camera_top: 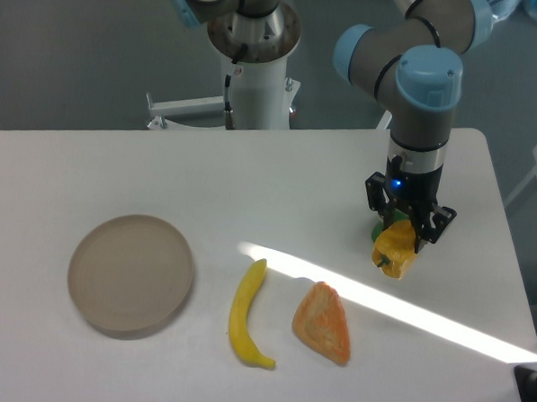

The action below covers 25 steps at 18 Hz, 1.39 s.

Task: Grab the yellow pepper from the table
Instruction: 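Carry the held yellow pepper up and away from the orange slice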

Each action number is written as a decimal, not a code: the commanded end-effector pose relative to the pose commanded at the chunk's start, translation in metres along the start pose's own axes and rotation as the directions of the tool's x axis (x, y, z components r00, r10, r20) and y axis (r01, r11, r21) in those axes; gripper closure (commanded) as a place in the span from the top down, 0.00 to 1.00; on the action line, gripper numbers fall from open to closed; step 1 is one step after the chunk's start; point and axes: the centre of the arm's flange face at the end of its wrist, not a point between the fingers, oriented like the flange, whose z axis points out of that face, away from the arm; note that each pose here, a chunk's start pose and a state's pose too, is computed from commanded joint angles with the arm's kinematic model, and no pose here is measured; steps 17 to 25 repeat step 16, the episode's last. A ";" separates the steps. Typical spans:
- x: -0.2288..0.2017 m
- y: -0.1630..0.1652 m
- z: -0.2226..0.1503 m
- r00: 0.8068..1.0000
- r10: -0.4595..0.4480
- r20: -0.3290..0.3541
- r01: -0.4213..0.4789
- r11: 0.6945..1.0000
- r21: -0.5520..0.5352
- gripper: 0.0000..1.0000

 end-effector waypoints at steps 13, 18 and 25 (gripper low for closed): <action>-0.004 -0.002 0.000 1.000 -0.003 0.009 0.003 1.000 0.003 0.47; -0.004 -0.002 0.001 1.000 -0.003 0.009 0.003 1.000 0.003 0.47; -0.004 -0.002 0.001 1.000 -0.003 0.009 0.003 1.000 0.003 0.47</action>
